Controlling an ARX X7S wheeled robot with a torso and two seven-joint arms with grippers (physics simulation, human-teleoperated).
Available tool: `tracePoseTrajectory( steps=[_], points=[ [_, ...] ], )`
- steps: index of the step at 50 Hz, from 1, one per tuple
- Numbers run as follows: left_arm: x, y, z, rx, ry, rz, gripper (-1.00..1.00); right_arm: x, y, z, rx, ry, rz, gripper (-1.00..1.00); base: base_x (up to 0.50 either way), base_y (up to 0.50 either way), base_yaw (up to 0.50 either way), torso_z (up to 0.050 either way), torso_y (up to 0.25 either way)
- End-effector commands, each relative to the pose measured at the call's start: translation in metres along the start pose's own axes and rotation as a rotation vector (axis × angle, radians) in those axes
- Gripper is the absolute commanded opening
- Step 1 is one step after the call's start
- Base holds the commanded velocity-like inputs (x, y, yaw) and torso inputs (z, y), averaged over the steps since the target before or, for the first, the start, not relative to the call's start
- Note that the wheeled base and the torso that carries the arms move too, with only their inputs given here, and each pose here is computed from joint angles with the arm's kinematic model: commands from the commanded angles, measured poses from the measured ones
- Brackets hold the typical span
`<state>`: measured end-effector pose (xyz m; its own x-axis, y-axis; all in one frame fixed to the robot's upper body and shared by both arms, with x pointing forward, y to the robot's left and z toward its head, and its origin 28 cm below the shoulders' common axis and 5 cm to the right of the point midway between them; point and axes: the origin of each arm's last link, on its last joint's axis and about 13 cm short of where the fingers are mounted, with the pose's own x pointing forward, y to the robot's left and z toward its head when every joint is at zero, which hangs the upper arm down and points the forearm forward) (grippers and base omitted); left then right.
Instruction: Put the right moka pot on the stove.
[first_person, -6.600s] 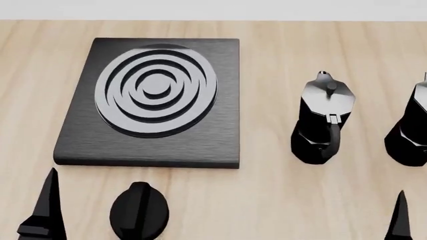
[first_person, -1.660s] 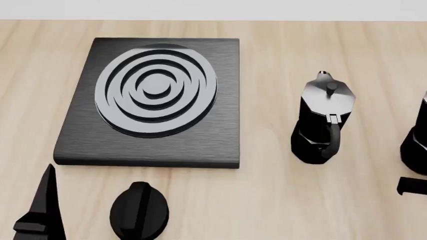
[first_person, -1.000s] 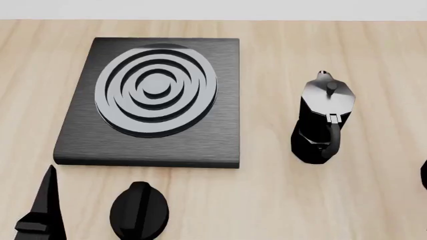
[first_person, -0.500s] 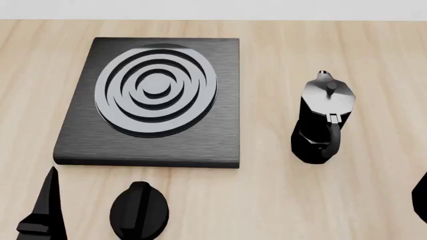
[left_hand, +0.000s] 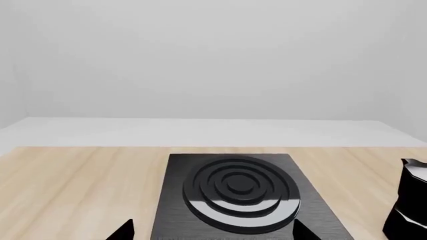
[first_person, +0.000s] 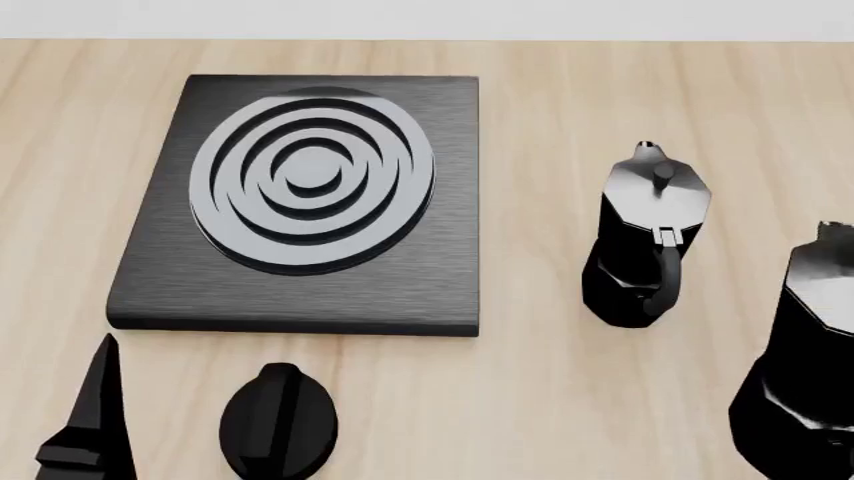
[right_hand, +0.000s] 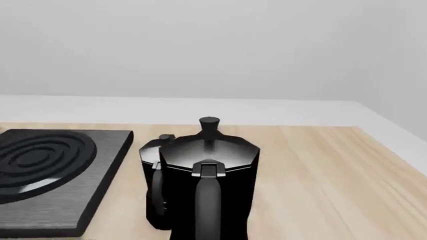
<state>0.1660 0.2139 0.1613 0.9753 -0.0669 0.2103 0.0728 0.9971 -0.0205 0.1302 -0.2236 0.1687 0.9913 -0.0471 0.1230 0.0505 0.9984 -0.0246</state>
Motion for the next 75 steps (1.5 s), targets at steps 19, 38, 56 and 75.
tracePoseTrajectory(
  steps=[19,38,56,75],
  points=[
    [0.0,0.0,0.0,-0.002,0.002,0.003,1.0,0.017,0.032,0.011,-0.018,-0.043,0.182,-1.0,0.0,0.0,0.0,0.001,0.001],
    [0.0,0.001,0.0,-0.001,0.009,0.003,1.0,0.029,0.05,0.015,-0.021,-0.051,0.281,-1.0,0.0,0.0,0.0,0.0,0.001],
    [0.001,0.0,0.0,-0.004,0.01,-0.002,1.0,0.045,0.064,0.019,-0.023,-0.055,0.354,-1.0,0.0,0.0,0.0,0.0,0.001],
    [0.002,0.0,0.0,0.0,0.009,-0.006,1.0,0.073,0.084,0.027,-0.016,-0.072,0.434,-1.0,0.0,0.0,0.0,0.001,0.001]
  ],
)
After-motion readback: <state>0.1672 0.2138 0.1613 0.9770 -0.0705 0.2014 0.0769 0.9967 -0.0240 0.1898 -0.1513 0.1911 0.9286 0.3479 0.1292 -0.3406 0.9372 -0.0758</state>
